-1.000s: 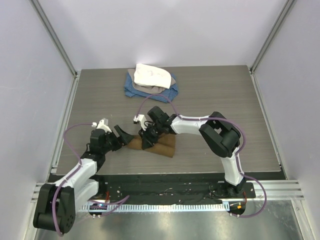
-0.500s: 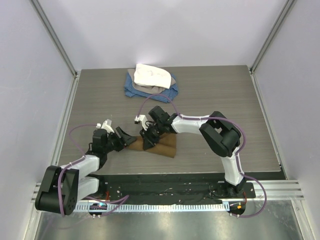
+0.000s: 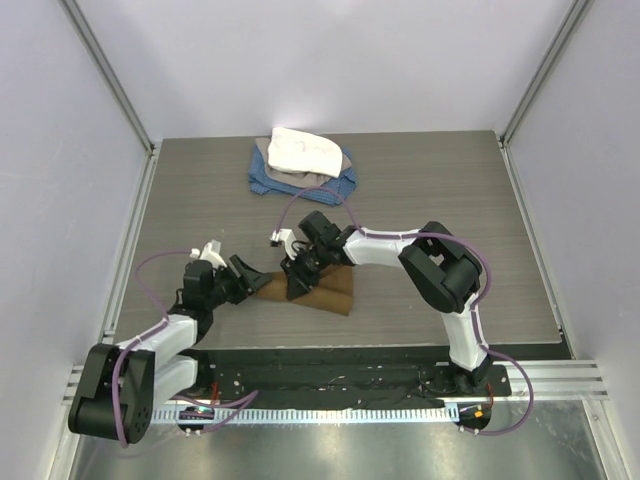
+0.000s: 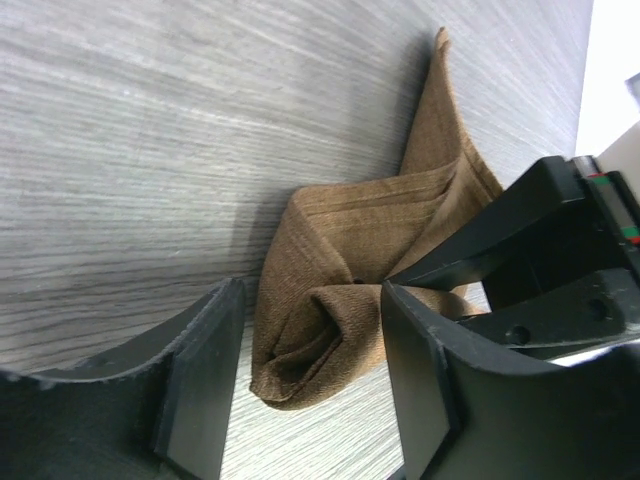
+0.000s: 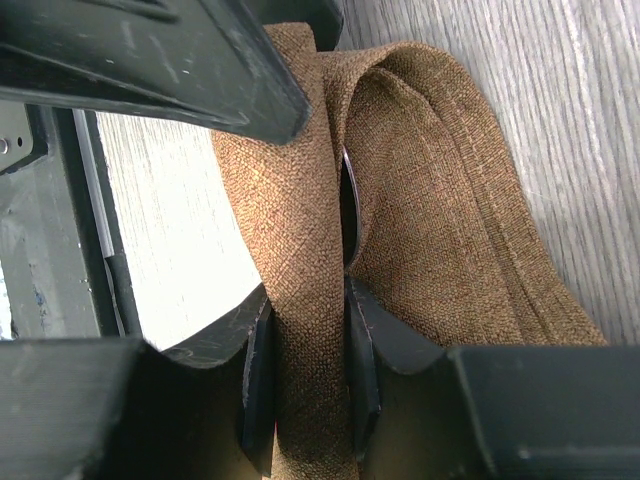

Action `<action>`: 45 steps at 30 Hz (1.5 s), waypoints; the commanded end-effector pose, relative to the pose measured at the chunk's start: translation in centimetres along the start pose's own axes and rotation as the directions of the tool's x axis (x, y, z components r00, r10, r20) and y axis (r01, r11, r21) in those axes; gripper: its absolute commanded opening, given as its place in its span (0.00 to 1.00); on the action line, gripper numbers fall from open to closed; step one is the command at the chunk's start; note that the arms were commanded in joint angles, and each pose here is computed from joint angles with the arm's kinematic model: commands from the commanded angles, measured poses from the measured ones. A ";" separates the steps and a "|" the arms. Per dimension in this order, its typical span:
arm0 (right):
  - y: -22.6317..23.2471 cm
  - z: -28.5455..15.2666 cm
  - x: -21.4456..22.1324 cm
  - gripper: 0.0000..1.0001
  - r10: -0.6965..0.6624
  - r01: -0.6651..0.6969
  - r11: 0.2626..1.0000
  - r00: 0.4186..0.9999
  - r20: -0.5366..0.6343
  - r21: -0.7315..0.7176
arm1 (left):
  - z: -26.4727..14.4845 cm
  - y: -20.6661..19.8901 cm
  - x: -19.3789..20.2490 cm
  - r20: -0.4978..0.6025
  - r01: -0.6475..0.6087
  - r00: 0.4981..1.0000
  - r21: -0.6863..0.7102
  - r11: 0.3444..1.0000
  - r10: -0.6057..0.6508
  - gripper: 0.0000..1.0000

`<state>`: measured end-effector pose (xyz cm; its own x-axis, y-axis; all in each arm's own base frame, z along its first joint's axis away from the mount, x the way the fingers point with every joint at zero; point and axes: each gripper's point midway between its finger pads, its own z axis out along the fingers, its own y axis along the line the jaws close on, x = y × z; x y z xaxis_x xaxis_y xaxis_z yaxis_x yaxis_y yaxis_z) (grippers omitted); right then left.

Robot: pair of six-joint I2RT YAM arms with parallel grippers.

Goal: Fold the napkin, place the utensils inside, and roll it up
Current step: Roll the napkin with the utensil

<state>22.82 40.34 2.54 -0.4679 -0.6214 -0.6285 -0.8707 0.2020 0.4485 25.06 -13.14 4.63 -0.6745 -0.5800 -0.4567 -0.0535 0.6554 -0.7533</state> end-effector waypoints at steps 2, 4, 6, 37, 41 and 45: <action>-1.2 0.3 1.9 0.33 0.056 -0.054 0.998 0.997 -0.061 0.035 | 0.3 -0.1 0.2 -0.018 -0.006 1.000 0.014 1.000 0.007 0.58; -1.2 0.3 1.9 0.33 0.058 -0.056 0.998 0.996 -0.062 0.035 | 0.4 -0.1 0.3 -0.024 -0.005 1.000 0.014 1.000 0.006 0.56; -1.2 0.3 1.9 0.33 0.060 -0.058 0.998 0.996 -0.062 0.032 | 0.5 0.1 0.6 -0.038 0.003 0.999 0.013 1.000 -0.002 0.53; 1.8 -3.8 -4.5 0.88 -0.528 0.391 0.534 0.847 -0.066 0.750 | 0.9 0.4 -0.6 -0.149 0.099 0.980 -0.202 0.974 -0.131 0.00; 1.3 -2.5 -4.1 0.88 -0.551 0.415 0.482 0.828 -0.101 0.771 | 0.8 0.6 -0.5 -0.166 0.115 0.974 -0.215 0.970 -0.153 0.00; 0.6 -1.2 -3.3 0.88 -0.552 0.443 0.473 0.822 -0.136 0.761 | 0.8 0.5 -0.3 -0.185 0.135 0.967 -0.204 0.970 -0.174 0.00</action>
<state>22.75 40.50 4.30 0.0736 -0.7527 -0.6542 -0.7925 0.3541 -0.4966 25.50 -13.02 3.57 -0.7752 -0.5795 -0.2515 -0.2804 0.6723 -0.6851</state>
